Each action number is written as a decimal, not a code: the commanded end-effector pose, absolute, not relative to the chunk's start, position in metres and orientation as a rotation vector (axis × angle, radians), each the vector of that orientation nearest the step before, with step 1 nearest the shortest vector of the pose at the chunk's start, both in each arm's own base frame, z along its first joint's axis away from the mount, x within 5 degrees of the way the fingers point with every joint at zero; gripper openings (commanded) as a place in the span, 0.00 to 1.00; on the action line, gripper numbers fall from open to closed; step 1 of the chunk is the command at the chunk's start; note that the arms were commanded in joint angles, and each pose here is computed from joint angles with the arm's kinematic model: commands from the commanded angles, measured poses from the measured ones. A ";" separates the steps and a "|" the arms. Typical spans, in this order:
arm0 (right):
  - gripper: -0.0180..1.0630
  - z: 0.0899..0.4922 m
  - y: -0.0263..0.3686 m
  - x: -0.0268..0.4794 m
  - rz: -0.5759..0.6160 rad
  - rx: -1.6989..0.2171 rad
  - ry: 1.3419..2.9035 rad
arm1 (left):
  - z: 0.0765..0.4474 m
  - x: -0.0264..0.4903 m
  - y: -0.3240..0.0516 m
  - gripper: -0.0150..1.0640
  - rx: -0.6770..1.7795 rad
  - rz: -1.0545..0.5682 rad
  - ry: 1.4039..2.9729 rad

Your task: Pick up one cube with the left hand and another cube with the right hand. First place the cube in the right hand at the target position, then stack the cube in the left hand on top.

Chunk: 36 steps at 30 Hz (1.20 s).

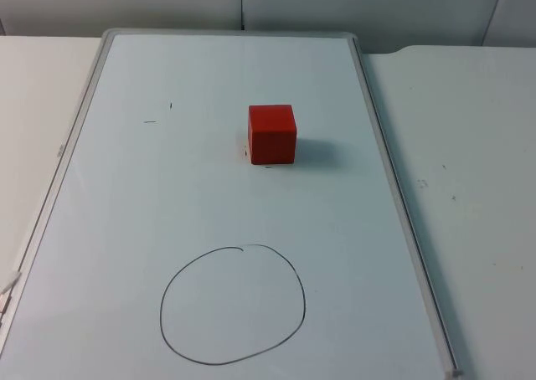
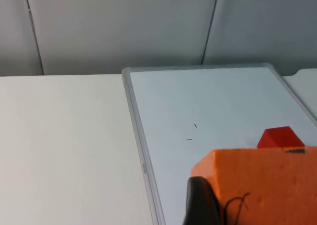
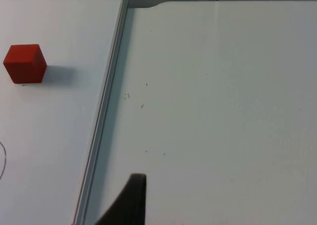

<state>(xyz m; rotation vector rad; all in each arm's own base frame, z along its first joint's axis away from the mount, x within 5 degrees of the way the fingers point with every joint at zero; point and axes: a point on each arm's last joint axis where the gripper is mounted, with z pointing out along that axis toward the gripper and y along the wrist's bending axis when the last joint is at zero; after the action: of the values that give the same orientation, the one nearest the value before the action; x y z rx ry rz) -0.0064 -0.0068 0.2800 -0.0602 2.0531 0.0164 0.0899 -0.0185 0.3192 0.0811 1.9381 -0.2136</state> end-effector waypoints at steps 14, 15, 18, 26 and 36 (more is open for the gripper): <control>0.98 0.295 0.020 0.019 0.239 -0.284 2.078 | 0.320 0.078 -0.012 0.01 0.062 -0.178 1.877; 0.98 0.300 0.024 0.028 0.281 -0.301 2.068 | 0.320 0.078 -0.012 0.01 0.064 -0.176 1.877; 0.98 0.313 0.035 0.065 0.379 -0.329 2.080 | 0.320 0.078 -0.012 0.01 0.087 -0.157 1.875; 0.92 0.336 0.052 0.166 0.449 -0.371 2.216 | 0.320 0.078 -0.012 0.01 0.110 -0.140 1.873; 0.90 0.323 0.145 0.299 0.396 -0.462 2.392 | 0.319 0.078 -0.011 0.01 0.115 -0.126 1.885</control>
<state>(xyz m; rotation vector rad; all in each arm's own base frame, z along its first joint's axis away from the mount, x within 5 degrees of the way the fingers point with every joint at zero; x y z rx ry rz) 0.2834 0.1237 0.3291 -0.4764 2.3692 0.4420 0.0783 -0.0115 0.3185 0.1099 1.8928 -0.1287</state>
